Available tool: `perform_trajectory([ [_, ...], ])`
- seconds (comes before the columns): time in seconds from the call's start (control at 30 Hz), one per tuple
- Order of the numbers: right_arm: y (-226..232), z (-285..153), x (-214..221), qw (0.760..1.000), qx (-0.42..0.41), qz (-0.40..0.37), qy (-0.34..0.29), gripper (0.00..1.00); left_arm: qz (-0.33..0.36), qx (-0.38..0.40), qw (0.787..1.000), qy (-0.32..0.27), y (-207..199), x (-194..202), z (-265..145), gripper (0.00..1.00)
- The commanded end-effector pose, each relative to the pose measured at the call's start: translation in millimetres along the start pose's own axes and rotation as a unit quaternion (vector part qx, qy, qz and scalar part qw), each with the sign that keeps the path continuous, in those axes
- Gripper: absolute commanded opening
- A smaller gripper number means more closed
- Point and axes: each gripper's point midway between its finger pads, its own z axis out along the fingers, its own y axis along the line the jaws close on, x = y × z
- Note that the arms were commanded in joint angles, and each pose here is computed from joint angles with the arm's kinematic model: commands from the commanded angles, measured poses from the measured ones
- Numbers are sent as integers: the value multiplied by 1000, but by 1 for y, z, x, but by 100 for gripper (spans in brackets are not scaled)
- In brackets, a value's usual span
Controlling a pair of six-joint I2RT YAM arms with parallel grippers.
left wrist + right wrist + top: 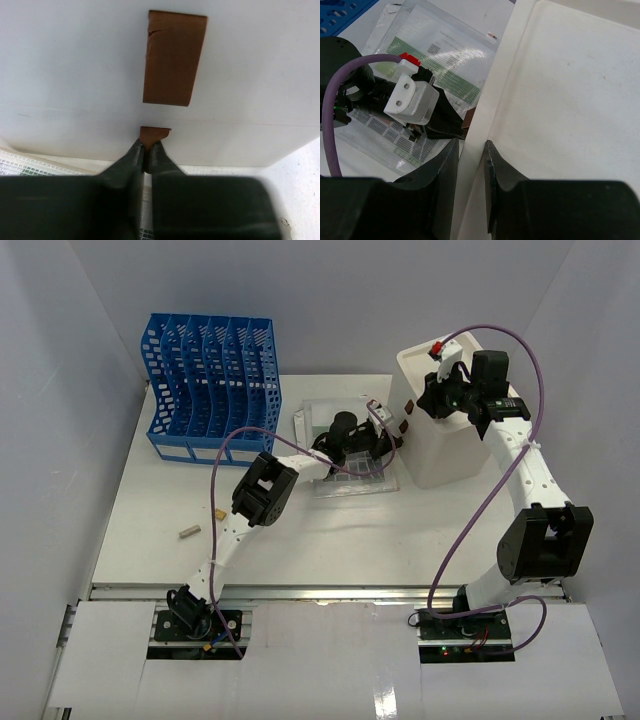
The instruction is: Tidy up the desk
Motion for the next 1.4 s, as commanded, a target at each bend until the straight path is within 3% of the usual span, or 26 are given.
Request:
perform_trajectory([
  [0.0,49,11,72,988,-91,66,109,12,15,-4,999,-48,-4,-38,3,0],
  [0.1,33,13,77,989,-49,73,120,12,21,-11,998,-65,-10,-57,-10,0],
  [0.23,4,15,86,987,19,94,129,11,6,-25,999,-44,-24,-36,-48,0],
  [0.5,-36,17,94,980,100,114,126,11,-10,-53,998,-26,-30,-32,-108,0],
  [0.63,-35,19,96,981,94,115,125,13,-19,-60,998,-18,-26,-29,-116,0],
  [0.67,-32,19,94,982,87,113,122,18,-22,-60,998,-18,-25,-30,-116,21],
  [0.8,-12,13,76,992,30,83,89,67,-37,-58,997,-39,-25,-52,-112,53],
  [0.9,-4,5,61,996,9,54,66,90,-48,-58,995,-61,-26,-73,-111,79],
  [1.03,10,-13,34,1000,-8,9,27,98,-57,-55,993,-92,-32,-120,-117,94],
  [1.2,45,-34,9,997,-51,-63,-13,96,-66,-81,989,-101,-46,-167,-147,97],
  [1.27,61,-44,0,992,-70,-100,-32,94,-96,-120,985,-78,-45,-164,-165,98],
  [1.33,83,-51,-5,984,-108,-128,-53,92,-153,-213,963,-59,-34,-157,-196,98],
  [1.37,91,-53,-2,981,-123,-139,-54,91,-194,-270,942,-46,-26,-148,-216,98],
])
